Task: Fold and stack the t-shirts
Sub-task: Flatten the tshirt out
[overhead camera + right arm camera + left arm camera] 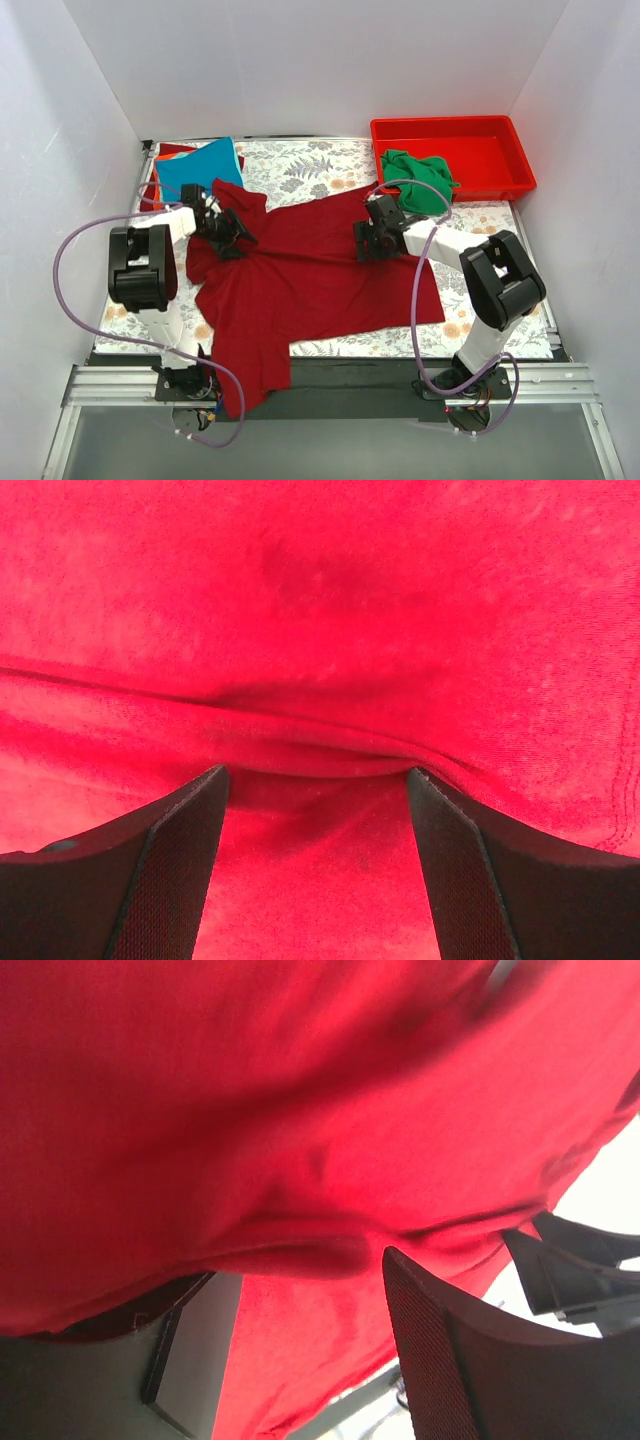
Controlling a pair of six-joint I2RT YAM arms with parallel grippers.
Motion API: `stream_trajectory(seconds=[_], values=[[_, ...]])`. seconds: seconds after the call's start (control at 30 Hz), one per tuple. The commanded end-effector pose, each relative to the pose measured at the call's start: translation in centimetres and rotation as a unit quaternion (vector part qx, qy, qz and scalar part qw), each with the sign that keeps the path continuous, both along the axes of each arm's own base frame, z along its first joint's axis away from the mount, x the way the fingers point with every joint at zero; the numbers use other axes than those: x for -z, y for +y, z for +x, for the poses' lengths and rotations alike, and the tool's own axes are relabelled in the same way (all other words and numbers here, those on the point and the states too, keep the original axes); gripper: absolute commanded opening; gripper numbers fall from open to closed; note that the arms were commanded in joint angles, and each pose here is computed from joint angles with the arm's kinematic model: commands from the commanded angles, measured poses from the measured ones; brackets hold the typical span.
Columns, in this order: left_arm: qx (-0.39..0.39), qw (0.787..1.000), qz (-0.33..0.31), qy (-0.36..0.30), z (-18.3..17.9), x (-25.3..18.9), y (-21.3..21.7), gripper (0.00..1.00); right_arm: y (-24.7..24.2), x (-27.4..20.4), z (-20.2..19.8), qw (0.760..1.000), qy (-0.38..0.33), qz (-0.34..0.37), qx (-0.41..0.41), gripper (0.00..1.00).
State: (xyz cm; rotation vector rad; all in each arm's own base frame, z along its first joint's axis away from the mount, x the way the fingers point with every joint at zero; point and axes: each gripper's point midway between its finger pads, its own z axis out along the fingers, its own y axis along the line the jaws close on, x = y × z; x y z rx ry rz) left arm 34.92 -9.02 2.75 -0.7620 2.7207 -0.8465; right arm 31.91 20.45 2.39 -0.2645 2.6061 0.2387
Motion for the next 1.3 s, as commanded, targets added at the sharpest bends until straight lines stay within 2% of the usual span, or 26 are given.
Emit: stream_trajectory(seconds=[0.0,0.1,0.17,0.2,0.33,0.5,0.6,0.7,0.8,0.93,1.03,1.27], values=[[0.005,0.991,0.132,-0.002,2.4,4.2,4.3,0.57,-2.5,2.3,-0.9,0.997,0.051,-0.059,0.014,0.79],[0.012,0.988,0.151,-0.029,5.3,3.0,5.0,0.57,-2.2,1.6,0.2,0.997,0.045,-0.059,0.013,0.79],[0.031,0.987,0.158,-0.03,5.9,3.2,5.2,0.57,-2.1,1.2,0.5,0.997,0.045,-0.061,0.012,0.79],[0.033,0.985,0.162,-0.043,7.1,2.5,5.4,0.57,-1.8,0.5,1.2,0.998,0.037,-0.059,0.012,0.79],[0.047,0.98,0.175,-0.082,8.3,-0.9,5.7,0.57,-1.0,-1.5,2.2,0.999,0.024,-0.047,0.007,0.79],[0.039,0.973,0.162,-0.16,7.4,-9.3,4.9,0.58,0.8,-5.7,2.7,1.0,-0.005,0.0,-0.023,0.79],[0.021,0.971,0.145,-0.191,4.6,-13.6,4.2,0.59,1.3,-8.0,2.0,0.999,-0.019,0.03,-0.035,0.79],[-0.003,0.975,0.131,-0.177,2.0,-13.1,4.0,0.59,1.0,-6.8,1.8,0.999,-0.012,0.021,-0.037,0.79],[-0.007,0.982,0.118,-0.149,0.3,-10.6,3.6,0.59,0.8,-5.1,3.0,0.998,-0.024,0.002,-0.05,0.79],[-0.014,0.981,0.132,-0.141,0.2,-8.9,4.4,0.59,0.2,-2.9,3.7,0.999,-0.007,-0.008,-0.047,0.77],[-0.017,0.981,0.157,-0.11,-0.2,-6.4,6.3,0.59,-0.8,-1.6,3.5,0.999,0.005,-0.023,-0.038,0.77],[-0.041,0.986,0.141,-0.078,-1.1,-3.3,8.0,0.59,-2.7,0.4,2.8,0.999,0.028,-0.037,-0.02,0.76]])
